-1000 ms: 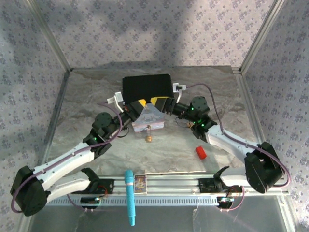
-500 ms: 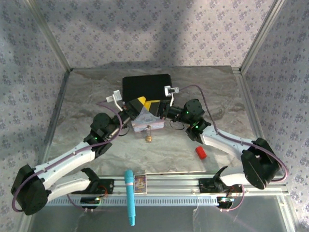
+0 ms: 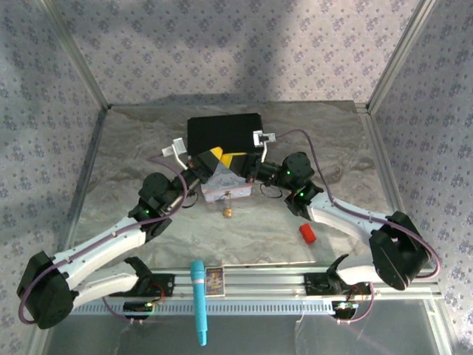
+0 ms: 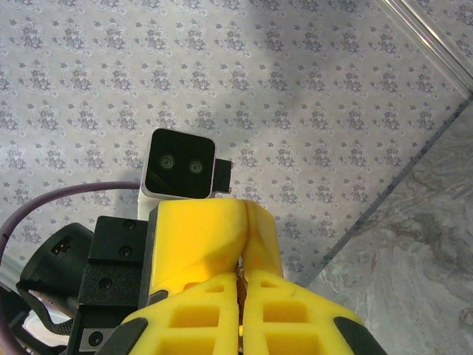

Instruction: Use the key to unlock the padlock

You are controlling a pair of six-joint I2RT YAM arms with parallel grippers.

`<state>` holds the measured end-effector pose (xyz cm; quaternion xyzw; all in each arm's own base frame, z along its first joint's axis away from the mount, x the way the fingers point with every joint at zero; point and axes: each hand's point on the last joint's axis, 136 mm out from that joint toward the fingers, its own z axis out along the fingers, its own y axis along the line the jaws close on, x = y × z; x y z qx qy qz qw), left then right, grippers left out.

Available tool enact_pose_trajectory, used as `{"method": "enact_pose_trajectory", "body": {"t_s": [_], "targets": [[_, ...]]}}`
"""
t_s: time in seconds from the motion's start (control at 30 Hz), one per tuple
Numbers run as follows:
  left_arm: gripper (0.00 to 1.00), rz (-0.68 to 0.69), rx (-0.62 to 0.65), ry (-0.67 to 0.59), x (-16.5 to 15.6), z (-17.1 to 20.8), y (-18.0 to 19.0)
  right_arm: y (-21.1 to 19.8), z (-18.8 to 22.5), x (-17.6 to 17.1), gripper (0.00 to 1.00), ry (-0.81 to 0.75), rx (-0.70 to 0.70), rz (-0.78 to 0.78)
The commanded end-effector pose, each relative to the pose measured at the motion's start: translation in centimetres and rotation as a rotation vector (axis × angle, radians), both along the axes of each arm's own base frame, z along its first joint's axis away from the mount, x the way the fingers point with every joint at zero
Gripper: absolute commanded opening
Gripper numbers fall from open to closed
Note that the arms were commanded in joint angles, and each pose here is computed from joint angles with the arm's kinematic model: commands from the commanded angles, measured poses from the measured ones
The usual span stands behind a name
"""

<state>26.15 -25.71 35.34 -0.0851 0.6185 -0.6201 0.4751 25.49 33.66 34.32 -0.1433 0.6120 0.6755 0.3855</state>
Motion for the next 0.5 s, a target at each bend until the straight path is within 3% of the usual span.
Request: {"method": "enact_pose_trajectory", "body": {"t_s": [0.0, 0.27, 0.3, 0.4, 0.47], "targets": [[0.0, 0.025, -0.046, -0.035, -0.2, 1.7, 0.9, -0.6, 0.5, 0.3, 0.0, -0.012, 0.017, -0.02], [0.03, 0.07, 0.023, 0.043, 0.6, -0.8, 1.2, -1.5, -0.4, 0.7, 0.0, 0.016, -0.014, -0.037], [0.13, 0.077, 0.041, 0.057, 0.8, -1.2, 1.3, -1.5, -0.7, 0.7, 0.0, 0.021, -0.023, -0.039], [0.65, 0.109, 0.082, 0.081, 1.1, -2.1, 1.8, -1.6, -1.5, 0.9, 0.0, 0.033, -0.044, -0.05], [0.87, 0.14, 0.116, 0.101, 1.3, -2.6, 2.5, -2.0, -2.4, 1.2, 0.0, 0.051, -0.068, -0.075]]}}
